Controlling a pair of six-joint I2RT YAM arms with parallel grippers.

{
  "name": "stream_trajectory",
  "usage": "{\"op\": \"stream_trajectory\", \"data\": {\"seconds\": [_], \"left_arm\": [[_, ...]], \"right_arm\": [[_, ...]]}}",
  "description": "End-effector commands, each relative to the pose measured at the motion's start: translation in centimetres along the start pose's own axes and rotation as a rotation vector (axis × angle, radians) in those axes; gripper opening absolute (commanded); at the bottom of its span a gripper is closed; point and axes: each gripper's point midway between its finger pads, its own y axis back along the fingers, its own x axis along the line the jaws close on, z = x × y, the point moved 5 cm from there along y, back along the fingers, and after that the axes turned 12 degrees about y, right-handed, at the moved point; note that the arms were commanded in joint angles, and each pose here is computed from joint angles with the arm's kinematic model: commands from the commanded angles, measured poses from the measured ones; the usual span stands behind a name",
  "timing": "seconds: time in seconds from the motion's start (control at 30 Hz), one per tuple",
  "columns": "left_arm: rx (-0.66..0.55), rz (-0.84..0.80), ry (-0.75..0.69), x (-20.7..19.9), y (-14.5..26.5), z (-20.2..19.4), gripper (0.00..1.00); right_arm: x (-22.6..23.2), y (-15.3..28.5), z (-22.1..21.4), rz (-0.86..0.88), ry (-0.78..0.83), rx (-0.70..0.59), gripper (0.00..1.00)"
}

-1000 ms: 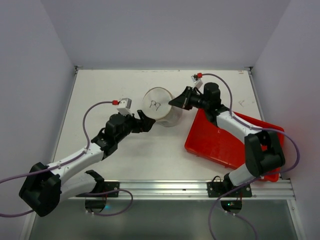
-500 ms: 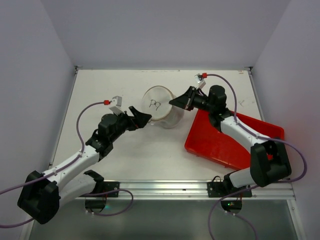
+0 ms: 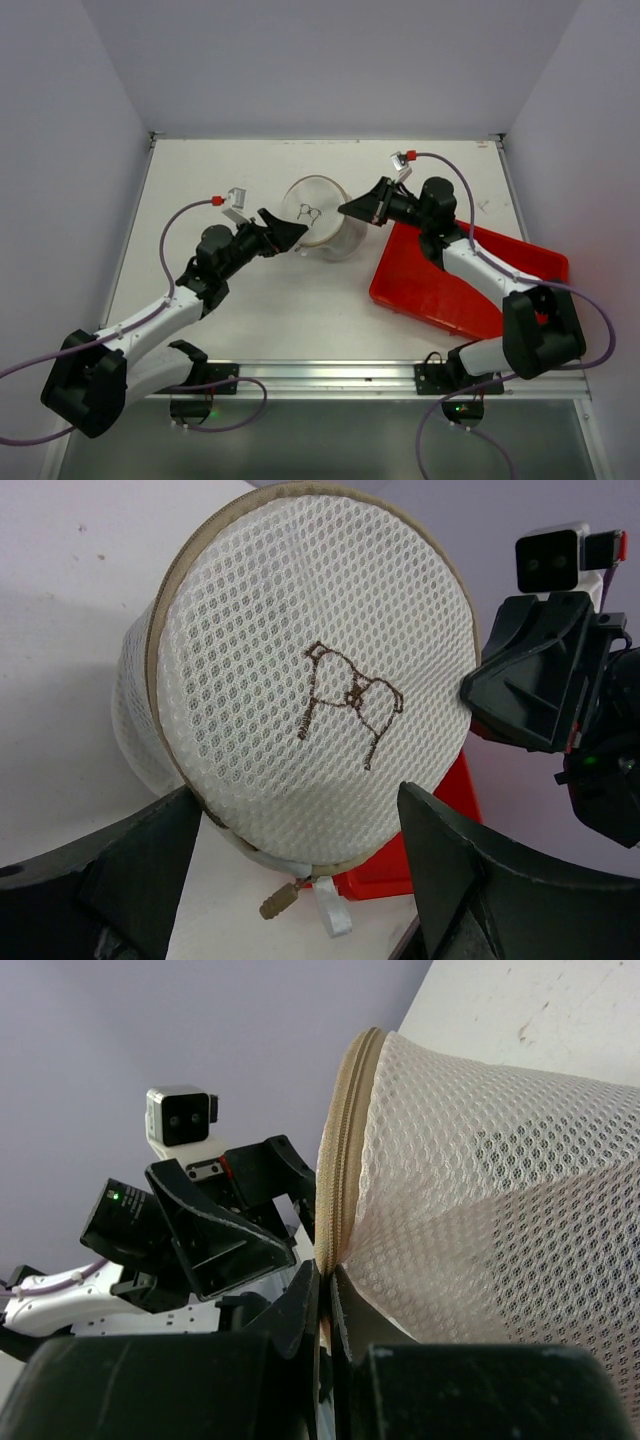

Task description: Unzip the laundry bag and remove the bra

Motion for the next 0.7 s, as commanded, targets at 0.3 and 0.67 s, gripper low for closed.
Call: {"op": "stream_trajectory", "data": {"seconds": [0.3,0.67], "left_arm": [[-0.023,-0.060,0.027,-0.2,-0.5,0.3,0.53],[-0.045,0.013,0.051,0.6,-0.3,0.7,0.00]], "right_arm": [[-0.5,-0.8,-1.5,0.146,-0.070,-0.017,0.00],[-6.4,0.3,-2.7,-0.384,0.028,0.157,0.39]]}}
